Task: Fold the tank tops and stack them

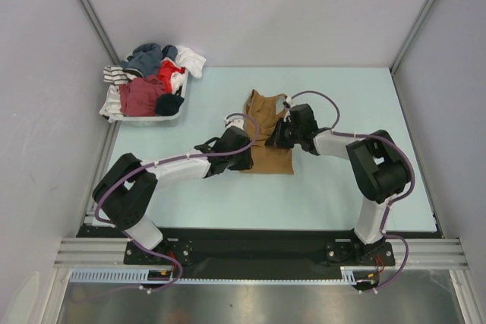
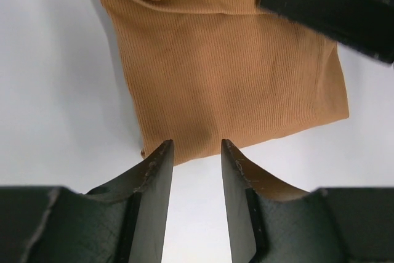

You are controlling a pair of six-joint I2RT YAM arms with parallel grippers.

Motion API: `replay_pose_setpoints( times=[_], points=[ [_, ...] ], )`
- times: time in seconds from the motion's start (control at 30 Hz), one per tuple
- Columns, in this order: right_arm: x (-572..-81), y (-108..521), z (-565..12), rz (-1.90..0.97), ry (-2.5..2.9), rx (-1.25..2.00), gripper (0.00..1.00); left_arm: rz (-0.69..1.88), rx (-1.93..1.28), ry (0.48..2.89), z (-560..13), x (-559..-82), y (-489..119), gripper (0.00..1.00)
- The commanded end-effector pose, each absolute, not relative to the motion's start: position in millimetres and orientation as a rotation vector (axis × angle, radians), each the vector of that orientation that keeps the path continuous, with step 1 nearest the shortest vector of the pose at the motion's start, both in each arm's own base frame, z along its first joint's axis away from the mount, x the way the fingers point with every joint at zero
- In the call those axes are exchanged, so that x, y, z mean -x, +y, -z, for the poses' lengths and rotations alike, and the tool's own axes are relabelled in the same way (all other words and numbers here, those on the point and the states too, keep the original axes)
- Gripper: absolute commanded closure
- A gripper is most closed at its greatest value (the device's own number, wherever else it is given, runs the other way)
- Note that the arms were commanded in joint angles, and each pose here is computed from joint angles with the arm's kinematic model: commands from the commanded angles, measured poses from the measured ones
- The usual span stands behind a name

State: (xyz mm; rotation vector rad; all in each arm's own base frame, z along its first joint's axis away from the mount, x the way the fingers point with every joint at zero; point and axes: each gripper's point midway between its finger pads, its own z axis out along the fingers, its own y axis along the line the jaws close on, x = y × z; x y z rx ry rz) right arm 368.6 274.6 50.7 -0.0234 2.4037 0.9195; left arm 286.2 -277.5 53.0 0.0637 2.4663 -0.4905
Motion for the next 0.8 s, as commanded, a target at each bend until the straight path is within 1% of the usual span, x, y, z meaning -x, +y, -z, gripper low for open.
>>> replay_pose_setpoints(
  times=[0.0, 0.03, 0.07, 0.17, 0.23, 0.27, 0.3, 0.37, 0.4, 0.43, 0.57, 0.6, 0.63, 0.67, 0.7, 0.77],
  points=[
    [-400, 269, -62, -0.869, 2.359, 0.031, 0.95, 0.48, -0.056, 2.437, -60, -297, -283, 0.58],
    [-412, 273, -74, -0.863, 2.329, 0.04, 0.94, 0.481, -0.055, 2.439, -57, -296, -283, 0.59],
    [-415, 270, -65, -0.821, 2.358, 0.033, 0.94, 0.474, -0.052, 2.447, -54, -296, -282, 0.58],
    [-434, 269, -69, -0.774, 2.354, 0.027, 0.89, 0.458, -0.052, 2.458, -48, -294, -280, 0.6],
    [-442, 270, -77, -0.782, 2.331, 0.042, 0.79, 0.445, -0.048, 2.458, -48, -294, -277, 0.6],
    [-442, 268, -81, -0.781, 2.344, 0.042, 0.74, 0.439, -0.051, 2.456, -49, -295, -277, 0.6],
    [-441, 268, -88, -0.784, 2.331, 0.061, 0.66, 0.424, -0.047, 2.441, -54, -297, -274, 0.6],
    [-437, 263, -95, -0.769, 2.311, 0.067, 0.56, 0.379, -0.054, 2.425, -63, -301, -268, 0.6],
    [-434, 261, -109, -0.771, 2.282, 0.079, 0.47, 0.359, -0.053, 2.415, -67, -303, -264, 0.6],
    [-432, 257, -114, -0.758, 2.269, 0.082, 0.43, 0.337, -0.038, 2.393, -77, -308, -258, 0.59],
    [-415, 233, -124, -0.699, 2.251, 0.061, 0.37, 0.348, -0.025, 2.352, -96, -326, -247, 0.58],
    [-412, 228, -125, -0.687, 2.247, 0.061, 0.35, 0.345, -0.023, 2.342, -99, -330, -245, 0.56],
    [-408, 217, -125, -0.66, 2.245, 0.058, 0.33, 0.321, -0.008, 2.329, -104, -337, -240, 0.48],
    [-405, 212, -122, -0.643, 2.252, 0.058, 0.31, 0.306, -0.016, 2.315, -108, -341, -238, 0.44],
    [-402, 207, -121, -0.63, 2.255, 0.064, 0.29, 0.303, -0.023, 2.299, -112, -345, -238, 0.41],
    [-396, 200, -114, -0.613, 2.265, 0.097, 0.27, 0.302, -0.084, 2.271, -116, -352, -241, 0.37]
  ],
)
